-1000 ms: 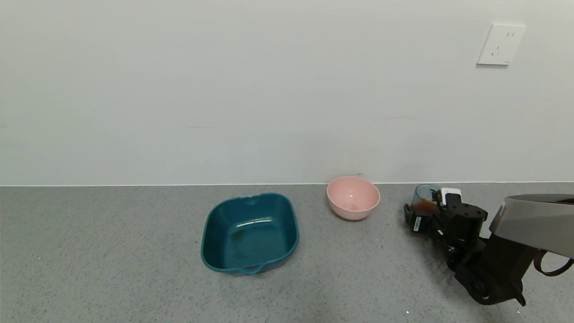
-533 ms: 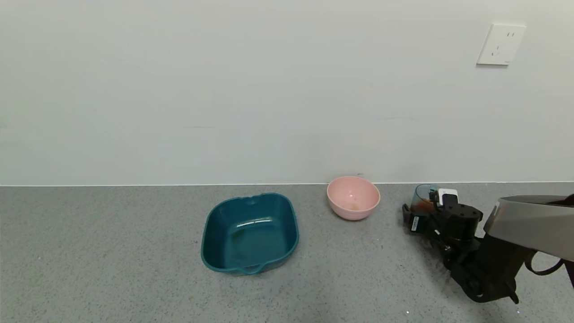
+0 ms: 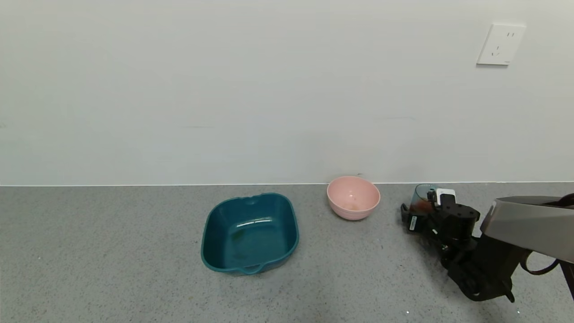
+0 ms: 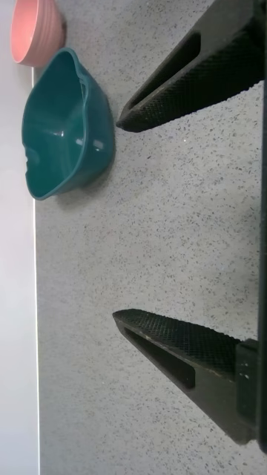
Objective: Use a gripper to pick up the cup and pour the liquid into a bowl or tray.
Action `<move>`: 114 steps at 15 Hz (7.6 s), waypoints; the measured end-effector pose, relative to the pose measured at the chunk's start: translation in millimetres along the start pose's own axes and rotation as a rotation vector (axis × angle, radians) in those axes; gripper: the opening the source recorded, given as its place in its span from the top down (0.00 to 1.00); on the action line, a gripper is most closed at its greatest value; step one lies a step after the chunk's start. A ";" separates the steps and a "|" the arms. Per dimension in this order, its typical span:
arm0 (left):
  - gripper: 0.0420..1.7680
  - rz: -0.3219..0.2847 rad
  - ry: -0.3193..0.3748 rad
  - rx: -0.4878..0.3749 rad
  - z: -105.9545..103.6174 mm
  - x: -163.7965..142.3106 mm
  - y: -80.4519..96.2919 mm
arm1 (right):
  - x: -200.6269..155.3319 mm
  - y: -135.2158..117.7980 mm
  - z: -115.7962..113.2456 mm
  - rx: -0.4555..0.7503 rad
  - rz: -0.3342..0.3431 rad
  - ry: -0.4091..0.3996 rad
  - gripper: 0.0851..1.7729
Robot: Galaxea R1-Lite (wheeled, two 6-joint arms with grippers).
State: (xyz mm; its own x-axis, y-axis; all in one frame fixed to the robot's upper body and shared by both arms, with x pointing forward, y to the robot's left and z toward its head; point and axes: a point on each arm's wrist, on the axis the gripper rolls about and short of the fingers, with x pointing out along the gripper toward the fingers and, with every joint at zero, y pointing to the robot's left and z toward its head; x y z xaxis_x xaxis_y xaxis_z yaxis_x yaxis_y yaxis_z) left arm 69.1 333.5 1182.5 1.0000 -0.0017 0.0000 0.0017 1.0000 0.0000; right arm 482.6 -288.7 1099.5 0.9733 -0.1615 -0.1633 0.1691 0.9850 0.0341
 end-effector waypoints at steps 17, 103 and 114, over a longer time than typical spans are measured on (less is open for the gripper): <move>0.03 0.000 0.000 0.000 0.0 0.0 0.0 | 2.8 0.7 2.7 0.004 0.001 -0.013 0.24; 0.03 0.000 0.000 0.000 0.0 0.0 0.0 | 9.6 91.7 113.7 -1.429 0.003 -0.050 0.24; 0.03 0.000 0.000 0.000 0.0 0.0 0.0 | 8.2 92.6 123.0 -1.590 -0.034 -0.092 0.24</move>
State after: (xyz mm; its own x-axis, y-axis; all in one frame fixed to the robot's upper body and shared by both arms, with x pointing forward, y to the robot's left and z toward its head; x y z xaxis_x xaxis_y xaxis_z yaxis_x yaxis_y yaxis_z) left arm 69.1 333.5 1182.5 1.0000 -0.0017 0.0000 0.0017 1.0000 0.0000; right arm 525.3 -206.3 1222.7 0.9882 -0.1285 -0.0830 -0.0799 0.0295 -0.9964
